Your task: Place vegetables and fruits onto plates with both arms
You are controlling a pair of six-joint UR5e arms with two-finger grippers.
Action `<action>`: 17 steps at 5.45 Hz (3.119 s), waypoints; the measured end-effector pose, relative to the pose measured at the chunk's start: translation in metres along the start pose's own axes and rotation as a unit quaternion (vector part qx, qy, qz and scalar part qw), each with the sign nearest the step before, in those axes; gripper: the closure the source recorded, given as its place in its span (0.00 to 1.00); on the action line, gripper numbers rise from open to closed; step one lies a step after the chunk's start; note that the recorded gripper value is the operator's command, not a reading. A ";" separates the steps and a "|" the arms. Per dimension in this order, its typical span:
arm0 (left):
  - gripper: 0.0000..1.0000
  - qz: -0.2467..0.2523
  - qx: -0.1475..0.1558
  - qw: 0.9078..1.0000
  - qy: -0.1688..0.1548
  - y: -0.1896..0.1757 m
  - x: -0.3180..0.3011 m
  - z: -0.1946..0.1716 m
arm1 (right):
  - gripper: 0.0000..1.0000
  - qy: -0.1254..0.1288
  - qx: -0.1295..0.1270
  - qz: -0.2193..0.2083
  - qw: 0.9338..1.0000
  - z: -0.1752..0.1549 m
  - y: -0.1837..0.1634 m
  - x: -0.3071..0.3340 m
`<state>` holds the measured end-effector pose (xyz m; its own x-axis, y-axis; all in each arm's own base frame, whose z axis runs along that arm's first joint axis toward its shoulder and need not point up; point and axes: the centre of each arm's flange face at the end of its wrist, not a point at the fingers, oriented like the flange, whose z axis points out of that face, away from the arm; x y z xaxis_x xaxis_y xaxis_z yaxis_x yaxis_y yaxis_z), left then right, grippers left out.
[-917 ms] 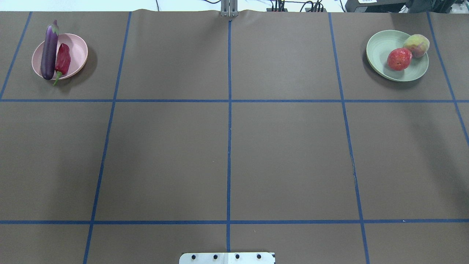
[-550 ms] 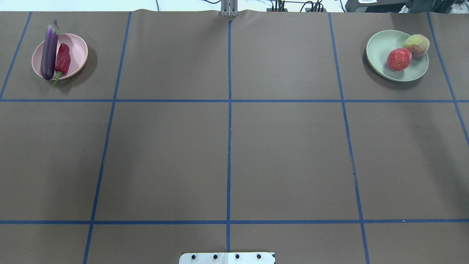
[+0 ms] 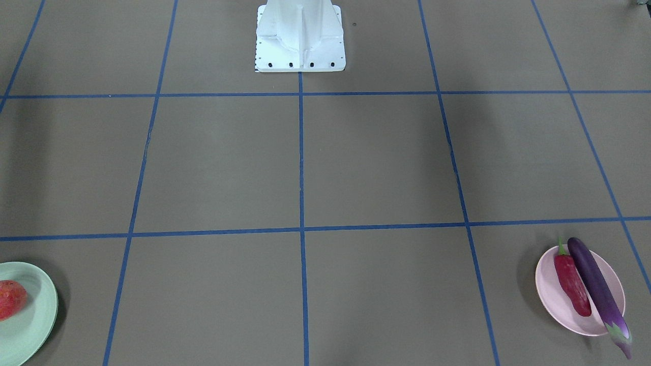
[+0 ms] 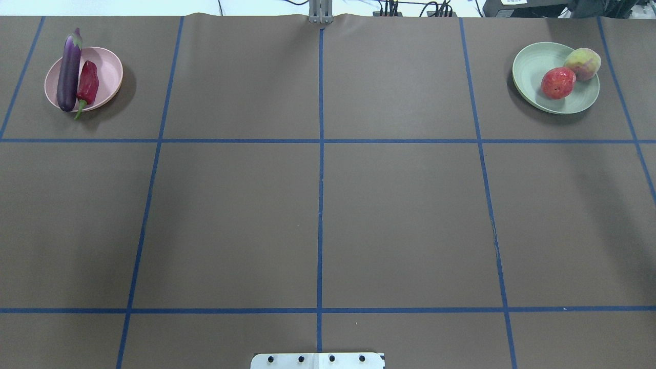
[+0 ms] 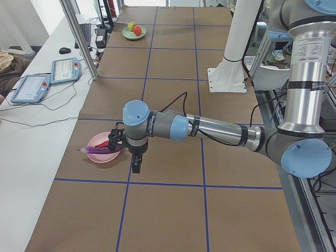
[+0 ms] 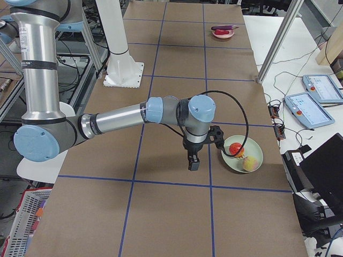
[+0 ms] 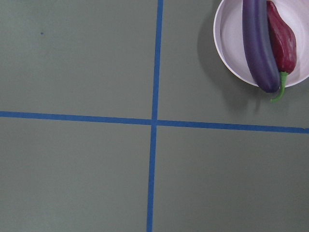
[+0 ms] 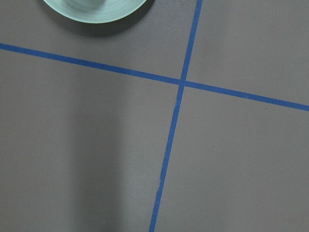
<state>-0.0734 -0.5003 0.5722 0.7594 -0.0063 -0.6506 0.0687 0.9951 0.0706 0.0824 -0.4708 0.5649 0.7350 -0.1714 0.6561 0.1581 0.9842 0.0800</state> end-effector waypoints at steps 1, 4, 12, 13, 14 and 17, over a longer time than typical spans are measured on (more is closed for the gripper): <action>0.00 -0.007 -0.017 1.000 -0.021 0.000 0.000 -0.009 | 0.00 -0.001 -0.004 0.002 1.000 0.004 0.001 0.003; 0.00 -0.011 -0.053 0.998 -0.013 0.018 -0.004 -0.005 | 0.00 -0.002 -0.006 0.005 1.000 0.005 0.000 0.002; 0.00 0.017 -0.033 0.999 0.014 -0.019 -0.021 0.045 | 0.00 -0.017 -0.030 0.006 0.999 0.043 -0.008 0.012; 0.00 0.016 -0.036 0.999 0.013 -0.022 -0.018 0.042 | 0.00 -0.017 -0.033 0.004 0.999 0.055 -0.010 0.019; 0.00 0.016 -0.037 0.999 0.013 -0.024 -0.016 0.042 | 0.00 -0.014 -0.027 -0.006 1.000 0.073 -0.014 0.031; 0.00 0.020 -0.035 0.999 0.013 -0.030 -0.012 0.040 | 0.00 -0.014 0.006 0.024 1.000 0.084 -0.023 0.036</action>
<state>-0.0584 -0.5341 0.6081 0.7439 0.0349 -0.6674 -0.0078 0.9990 0.0435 0.0494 -0.4961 0.6499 0.7230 -0.1227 0.6799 0.1150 0.9917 0.0567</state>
